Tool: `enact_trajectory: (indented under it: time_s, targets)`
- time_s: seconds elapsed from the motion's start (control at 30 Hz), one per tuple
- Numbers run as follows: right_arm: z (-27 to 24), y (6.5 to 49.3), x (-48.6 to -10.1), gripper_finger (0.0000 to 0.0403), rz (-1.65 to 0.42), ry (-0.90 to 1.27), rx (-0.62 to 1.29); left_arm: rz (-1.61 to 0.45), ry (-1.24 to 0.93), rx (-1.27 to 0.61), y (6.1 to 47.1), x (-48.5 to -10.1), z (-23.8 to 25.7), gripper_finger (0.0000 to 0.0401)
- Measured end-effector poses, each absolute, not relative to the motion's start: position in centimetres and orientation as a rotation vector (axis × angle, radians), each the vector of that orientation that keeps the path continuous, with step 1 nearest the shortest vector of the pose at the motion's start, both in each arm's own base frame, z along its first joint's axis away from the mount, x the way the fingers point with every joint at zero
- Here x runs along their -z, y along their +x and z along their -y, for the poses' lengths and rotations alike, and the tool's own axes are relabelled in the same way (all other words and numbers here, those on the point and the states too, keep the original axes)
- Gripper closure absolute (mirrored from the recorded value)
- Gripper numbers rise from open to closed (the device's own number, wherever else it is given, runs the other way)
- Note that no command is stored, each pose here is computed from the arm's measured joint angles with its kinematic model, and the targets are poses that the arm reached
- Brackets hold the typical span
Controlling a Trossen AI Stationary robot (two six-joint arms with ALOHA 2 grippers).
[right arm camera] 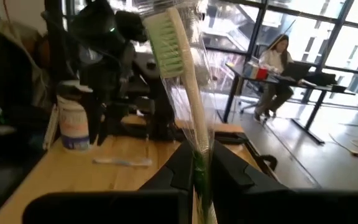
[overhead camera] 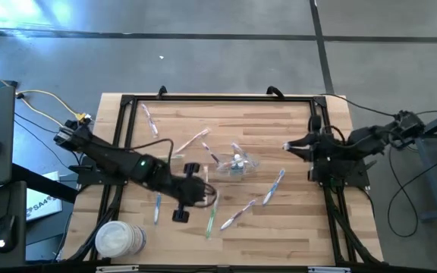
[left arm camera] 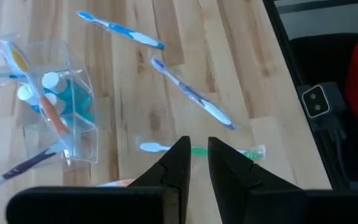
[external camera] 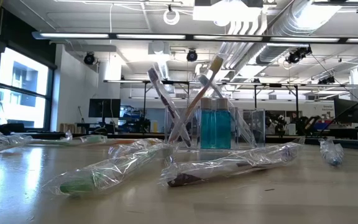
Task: Pick & Place toothbrushing station
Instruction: Put the bottom right green toothbrush into the wire organizer
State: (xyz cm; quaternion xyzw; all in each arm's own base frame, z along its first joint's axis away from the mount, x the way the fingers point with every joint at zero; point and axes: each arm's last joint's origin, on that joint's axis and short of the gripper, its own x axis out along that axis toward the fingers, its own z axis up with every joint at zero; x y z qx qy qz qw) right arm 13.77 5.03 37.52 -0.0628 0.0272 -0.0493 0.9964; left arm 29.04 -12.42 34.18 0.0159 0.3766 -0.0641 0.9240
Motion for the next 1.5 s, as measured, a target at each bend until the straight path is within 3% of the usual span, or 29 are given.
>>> enact_trajectory:
  time_s: [0.33, 0.63, 1.5]
  targets:
    - [-3.8, 16.7, -30.9, 0.0383, 0.045, -0.068, 0.08, -0.709, 0.065, 0.09, 28.0, -34.4, 15.0, 0.0346]
    - [-2.2, 17.1, -25.2, 0.0383, 0.231, -0.011, -0.019, -0.703, 0.058, 0.078, 28.5, -30.8, 15.1, 0.0346]
    - [1.5, 22.8, -17.2, 0.0383, 0.132, 0.119, -0.037, -0.642, 0.073, 0.062, 28.8, -30.3, 15.2, 0.0346]
